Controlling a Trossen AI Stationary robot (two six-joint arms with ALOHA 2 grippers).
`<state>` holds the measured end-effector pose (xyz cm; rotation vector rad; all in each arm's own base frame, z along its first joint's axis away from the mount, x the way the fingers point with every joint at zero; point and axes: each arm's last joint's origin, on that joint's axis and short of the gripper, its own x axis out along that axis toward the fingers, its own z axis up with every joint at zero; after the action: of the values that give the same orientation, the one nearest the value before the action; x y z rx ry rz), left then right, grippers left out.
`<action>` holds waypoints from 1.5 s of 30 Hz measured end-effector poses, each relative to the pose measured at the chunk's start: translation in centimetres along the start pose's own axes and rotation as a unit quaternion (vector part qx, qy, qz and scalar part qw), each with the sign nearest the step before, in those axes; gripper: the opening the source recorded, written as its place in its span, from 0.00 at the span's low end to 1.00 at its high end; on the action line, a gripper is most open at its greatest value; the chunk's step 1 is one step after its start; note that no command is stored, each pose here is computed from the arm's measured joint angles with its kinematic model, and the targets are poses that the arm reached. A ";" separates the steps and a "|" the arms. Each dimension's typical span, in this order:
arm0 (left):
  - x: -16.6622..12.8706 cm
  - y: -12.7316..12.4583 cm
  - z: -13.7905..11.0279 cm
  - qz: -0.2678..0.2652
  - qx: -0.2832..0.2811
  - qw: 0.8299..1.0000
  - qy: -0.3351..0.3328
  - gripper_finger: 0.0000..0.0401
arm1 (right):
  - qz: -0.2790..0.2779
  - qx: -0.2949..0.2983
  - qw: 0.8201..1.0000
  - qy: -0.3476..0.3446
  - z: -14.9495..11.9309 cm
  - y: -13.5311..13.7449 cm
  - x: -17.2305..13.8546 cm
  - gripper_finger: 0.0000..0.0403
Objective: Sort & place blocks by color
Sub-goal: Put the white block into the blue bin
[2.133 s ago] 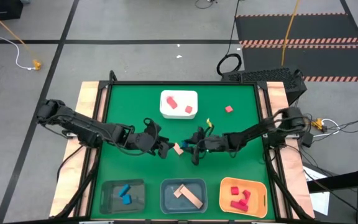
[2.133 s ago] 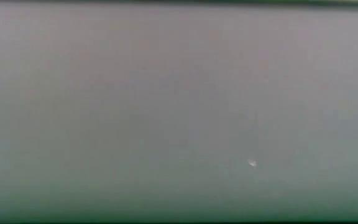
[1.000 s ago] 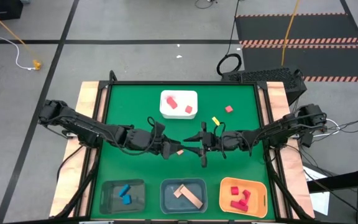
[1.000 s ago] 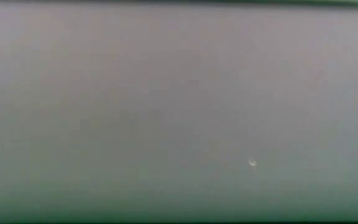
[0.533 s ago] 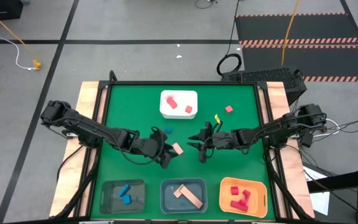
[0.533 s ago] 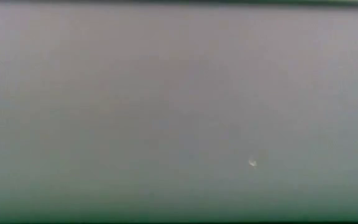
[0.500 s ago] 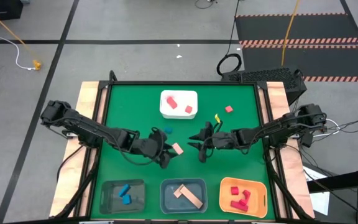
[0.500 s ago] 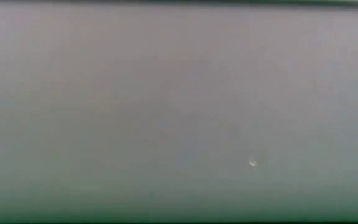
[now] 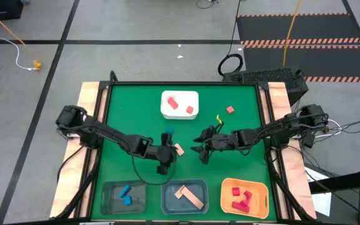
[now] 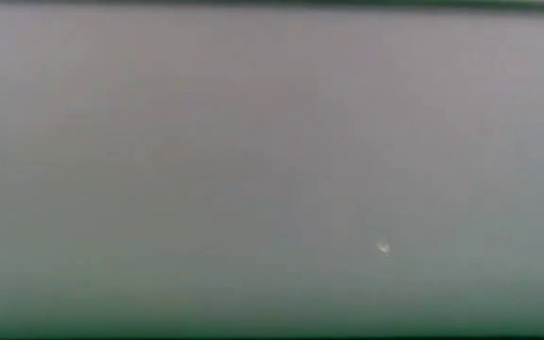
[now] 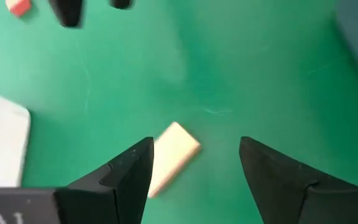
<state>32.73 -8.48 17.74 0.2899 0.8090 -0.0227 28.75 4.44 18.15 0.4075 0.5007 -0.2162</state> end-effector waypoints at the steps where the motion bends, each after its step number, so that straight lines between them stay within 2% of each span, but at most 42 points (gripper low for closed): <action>1: 0.3 0.2 -0.1 0.003 0.015 1.000 0.003 0.60 | 0.003 0.007 1.000 0.012 -0.2 0.0 0.0 0.49; 4: 0.6 1.1 -0.3 0.010 0.061 0.998 0.013 0.60 | 0.008 0.027 0.998 0.051 -0.7 -0.2 0.0 0.50; 8: 0.9 3.0 -0.4 0.019 0.108 0.994 0.014 0.60 | -0.008 0.022 0.996 0.083 -1.4 -0.6 -0.1 0.50; 12: 1.6 4.8 -0.6 -0.018 0.105 0.994 0.003 0.60 | -0.018 0.016 0.995 0.099 -1.6 -0.8 -0.2 0.50; 16: 2.1 5.9 -1.1 -0.028 0.106 0.994 0.009 0.60 | -0.023 0.007 0.994 0.105 -1.8 -0.9 -0.2 0.50; 20: 3.0 5.9 -1.7 -0.064 0.136 0.989 0.010 0.60 | -0.027 0.001 0.994 0.103 -1.6 -1.2 -0.1 0.50; 26: 4.6 5.5 -2.3 -0.070 0.156 0.985 0.016 0.60 | -0.037 -0.002 0.994 0.102 -1.3 -1.9 0.0 0.50; 33: 6.4 5.5 -3.3 -0.074 0.144 0.986 0.030 0.60 | -0.041 -0.002 0.994 0.105 -1.3 -2.1 0.1 0.50; 39: 6.4 5.6 -3.3 -0.072 0.119 0.990 0.034 0.59 | -0.034 -0.001 0.993 0.117 -1.4 -2.1 0.0 0.50; 42: 6.3 5.6 -3.4 -0.071 0.084 0.993 0.037 0.53 | -0.035 -0.001 0.992 0.119 -1.4 -2.1 0.0 0.50; 45: 6.3 5.5 -3.4 -0.076 0.035 0.996 0.043 0.44 | -0.035 -0.002 0.992 0.119 -1.4 -2.1 0.0 0.50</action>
<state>35.39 -1.72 12.32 0.2973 0.9153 -0.1824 27.52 3.16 16.32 0.4143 0.7508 -0.2354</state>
